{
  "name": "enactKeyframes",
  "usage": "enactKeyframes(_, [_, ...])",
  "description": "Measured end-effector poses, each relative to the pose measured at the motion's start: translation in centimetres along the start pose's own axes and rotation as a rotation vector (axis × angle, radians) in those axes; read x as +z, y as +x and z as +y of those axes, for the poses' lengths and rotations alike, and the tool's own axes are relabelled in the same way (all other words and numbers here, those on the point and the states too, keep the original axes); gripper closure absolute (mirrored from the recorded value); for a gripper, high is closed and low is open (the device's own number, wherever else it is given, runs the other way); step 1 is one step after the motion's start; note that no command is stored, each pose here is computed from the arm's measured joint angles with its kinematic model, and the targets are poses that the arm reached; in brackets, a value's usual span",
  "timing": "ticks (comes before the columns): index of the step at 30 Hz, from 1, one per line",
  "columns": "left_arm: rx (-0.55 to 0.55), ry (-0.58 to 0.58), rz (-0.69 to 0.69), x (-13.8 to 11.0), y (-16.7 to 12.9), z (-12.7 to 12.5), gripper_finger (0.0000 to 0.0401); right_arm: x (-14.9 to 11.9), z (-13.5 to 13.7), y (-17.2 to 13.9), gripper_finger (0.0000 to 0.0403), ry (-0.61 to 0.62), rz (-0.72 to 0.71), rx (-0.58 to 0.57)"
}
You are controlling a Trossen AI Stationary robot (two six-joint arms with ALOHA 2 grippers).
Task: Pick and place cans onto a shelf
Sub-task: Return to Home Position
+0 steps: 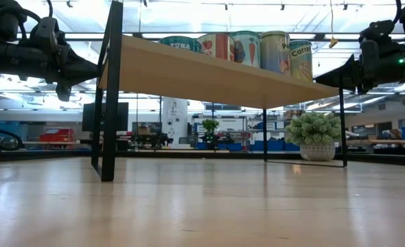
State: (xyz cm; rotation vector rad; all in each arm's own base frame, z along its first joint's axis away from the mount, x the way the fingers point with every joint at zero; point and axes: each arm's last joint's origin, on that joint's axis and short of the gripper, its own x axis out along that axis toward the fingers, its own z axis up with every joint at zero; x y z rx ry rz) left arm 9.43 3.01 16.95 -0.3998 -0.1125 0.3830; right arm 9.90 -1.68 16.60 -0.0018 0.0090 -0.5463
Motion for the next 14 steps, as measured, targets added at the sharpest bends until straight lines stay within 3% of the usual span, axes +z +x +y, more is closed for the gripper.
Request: enactKeyframes(14, [0.0,0.0,0.0,0.0,0.0,0.0,0.0379,0.0,0.0,0.0,0.0364,0.0,0.0,0.0])
